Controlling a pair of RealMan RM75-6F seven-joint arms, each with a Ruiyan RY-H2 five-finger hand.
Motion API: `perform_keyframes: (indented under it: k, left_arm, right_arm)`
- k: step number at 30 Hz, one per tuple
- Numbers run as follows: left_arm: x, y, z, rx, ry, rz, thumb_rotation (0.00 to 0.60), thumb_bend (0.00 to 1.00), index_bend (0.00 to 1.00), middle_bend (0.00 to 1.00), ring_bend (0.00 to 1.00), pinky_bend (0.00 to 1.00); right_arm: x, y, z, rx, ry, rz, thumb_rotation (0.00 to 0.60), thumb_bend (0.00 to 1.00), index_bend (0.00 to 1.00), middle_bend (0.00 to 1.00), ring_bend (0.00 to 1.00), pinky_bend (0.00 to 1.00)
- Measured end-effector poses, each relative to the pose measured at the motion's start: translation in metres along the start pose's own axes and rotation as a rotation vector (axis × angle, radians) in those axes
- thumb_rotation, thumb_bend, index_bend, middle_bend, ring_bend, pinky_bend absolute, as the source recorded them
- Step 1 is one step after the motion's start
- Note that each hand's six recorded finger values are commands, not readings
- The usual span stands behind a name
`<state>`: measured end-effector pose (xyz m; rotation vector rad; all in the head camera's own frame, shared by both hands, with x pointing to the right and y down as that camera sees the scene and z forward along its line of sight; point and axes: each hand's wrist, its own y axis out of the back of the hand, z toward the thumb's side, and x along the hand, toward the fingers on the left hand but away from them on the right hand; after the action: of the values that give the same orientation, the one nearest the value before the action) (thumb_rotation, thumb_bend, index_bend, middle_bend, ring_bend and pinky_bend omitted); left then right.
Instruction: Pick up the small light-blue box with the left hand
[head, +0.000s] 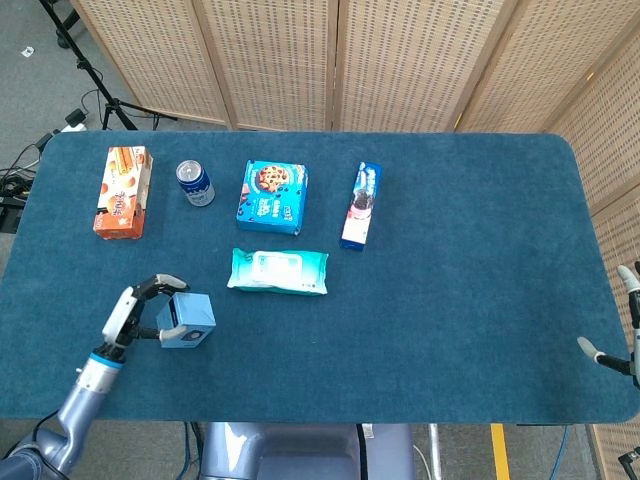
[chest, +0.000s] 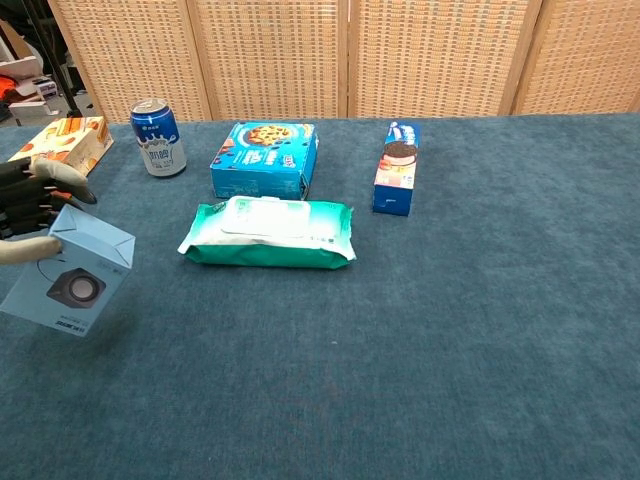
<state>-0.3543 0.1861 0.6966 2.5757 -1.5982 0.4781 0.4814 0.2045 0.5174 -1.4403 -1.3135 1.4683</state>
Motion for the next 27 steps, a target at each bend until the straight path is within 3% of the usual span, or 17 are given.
perform_keyframes:
  k: [5,7,10,11,14,27]
  left_arm:
    - [-0.002,-0.006,-0.009,0.003,0.011,-0.018,0.600,0.03,0.40,0.43,0.46,0.53]
    - [-0.003,-0.006,-0.010,0.004,0.015,-0.017,0.600,0.03,0.40,0.34,0.36,0.50]
    - [-0.006,-0.005,-0.013,0.023,0.028,-0.020,0.600,0.00,0.28,0.05,0.04,0.21]
    - [-0.008,-0.005,-0.016,0.036,0.038,-0.029,0.600,0.00,0.23,0.00,0.00,0.12]
    - [-0.015,-0.006,-0.020,0.088,0.063,-0.063,0.600,0.00,0.17,0.00,0.00,0.05]
    - [-0.066,0.013,0.008,0.149,-0.040,-0.008,0.600,0.00,0.17,0.00,0.00,0.04]
  right_arm:
    - [0.000,0.000,0.000,-0.001,0.000,0.001,0.600,0.00,0.00,0.00,0.00,0.00]
    - [0.000,0.000,0.000,0.000,0.000,0.000,0.600,0.00,0.00,0.00,0.00,0.00]
    - [0.000,0.000,0.000,0.000,0.000,0.000,0.600,0.00,0.00,0.00,0.00,0.00]
    - [0.000,0.000,0.000,0.000,0.000,-0.001,0.600,0.00,0.00,0.00,0.00,0.00]
    - [0.000,0.001,0.000,-0.001,0.000,-0.002,0.600,0.00,0.00,0.00,0.00,0.00]
    - [0.001,0.001,0.000,-0.007,0.002,-0.003,0.600,0.00,0.00,0.00,0.00,0.00]
